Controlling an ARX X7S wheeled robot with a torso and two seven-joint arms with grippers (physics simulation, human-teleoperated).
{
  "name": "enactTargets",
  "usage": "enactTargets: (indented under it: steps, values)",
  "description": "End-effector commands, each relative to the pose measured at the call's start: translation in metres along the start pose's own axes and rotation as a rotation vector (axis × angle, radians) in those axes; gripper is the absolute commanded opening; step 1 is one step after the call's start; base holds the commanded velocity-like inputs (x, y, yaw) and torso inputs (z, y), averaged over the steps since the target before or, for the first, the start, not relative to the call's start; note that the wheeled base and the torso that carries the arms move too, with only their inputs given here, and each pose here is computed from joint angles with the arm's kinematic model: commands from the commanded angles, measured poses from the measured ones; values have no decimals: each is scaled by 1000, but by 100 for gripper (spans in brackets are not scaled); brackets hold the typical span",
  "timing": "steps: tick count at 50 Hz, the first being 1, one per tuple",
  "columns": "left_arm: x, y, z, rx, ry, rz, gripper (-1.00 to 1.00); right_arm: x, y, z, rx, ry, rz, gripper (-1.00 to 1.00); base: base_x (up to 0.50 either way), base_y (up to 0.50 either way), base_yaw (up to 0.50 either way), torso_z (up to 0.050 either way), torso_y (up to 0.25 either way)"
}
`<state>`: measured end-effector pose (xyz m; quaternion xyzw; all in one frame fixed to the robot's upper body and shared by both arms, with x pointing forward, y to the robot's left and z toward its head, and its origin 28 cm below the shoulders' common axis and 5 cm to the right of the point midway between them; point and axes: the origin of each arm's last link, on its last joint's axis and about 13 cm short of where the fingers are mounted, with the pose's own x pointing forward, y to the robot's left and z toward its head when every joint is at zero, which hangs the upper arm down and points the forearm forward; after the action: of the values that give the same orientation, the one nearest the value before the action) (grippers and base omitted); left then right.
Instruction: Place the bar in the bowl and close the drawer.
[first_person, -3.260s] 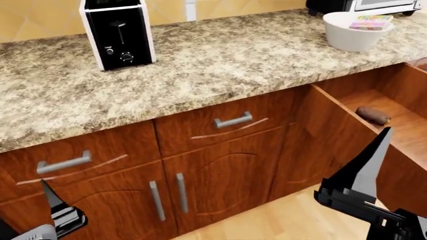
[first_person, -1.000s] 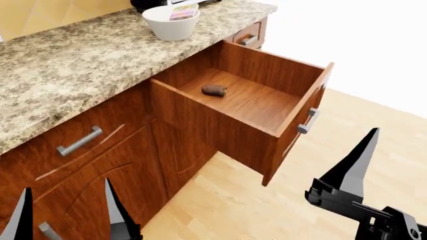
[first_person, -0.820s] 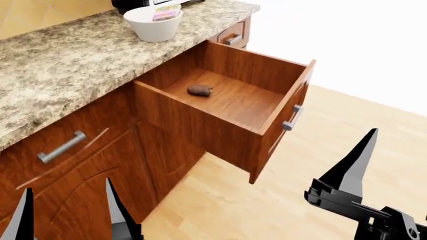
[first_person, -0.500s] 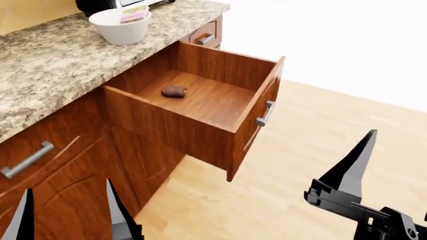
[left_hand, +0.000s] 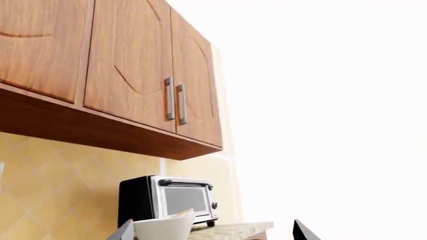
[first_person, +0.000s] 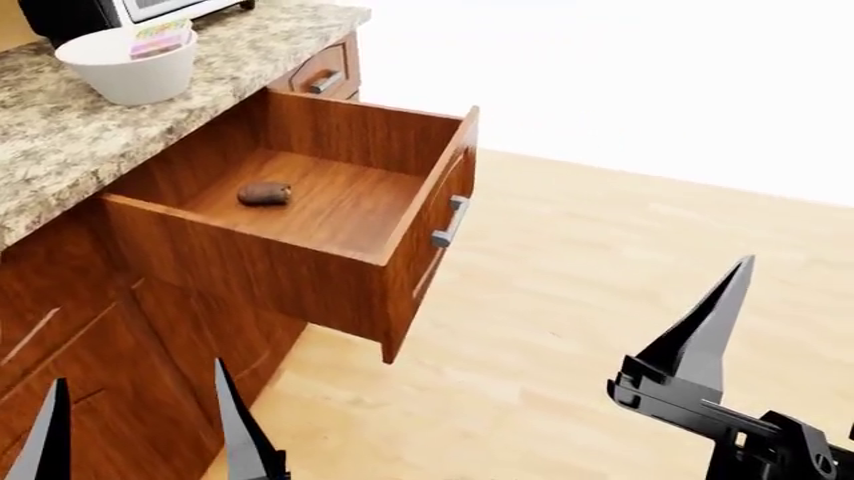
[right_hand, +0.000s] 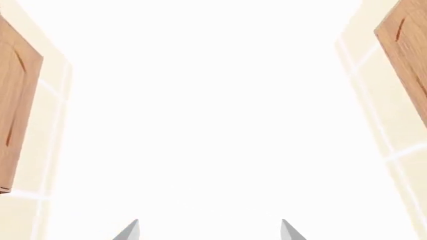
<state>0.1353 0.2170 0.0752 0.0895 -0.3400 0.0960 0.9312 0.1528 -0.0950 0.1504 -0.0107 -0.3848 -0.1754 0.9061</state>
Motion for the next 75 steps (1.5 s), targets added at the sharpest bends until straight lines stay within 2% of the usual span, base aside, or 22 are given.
enactTargets:
  steps: [1,57,65,69,75]
  values:
    - [0,0,0,0,0,-2,100,0,0,0,0,1,-4,100,0,0,-500,0,0]
    - [-4,0,4,1,-4,-9,100,-1,1,-1,8,10,-10,100,0,0,-500,0,0]
    - [-5,-1,6,1,-12,-11,100,-2,0,-5,17,18,-13,100,-138,5,0,0,0]
    - [-12,-10,17,-3,-46,-7,100,-1,1,-10,39,2,-1,100,0,0,0,0,0]
    - [-41,-37,69,-36,-190,-26,100,3,0,4,64,-104,25,100,0,0,0,0,0]
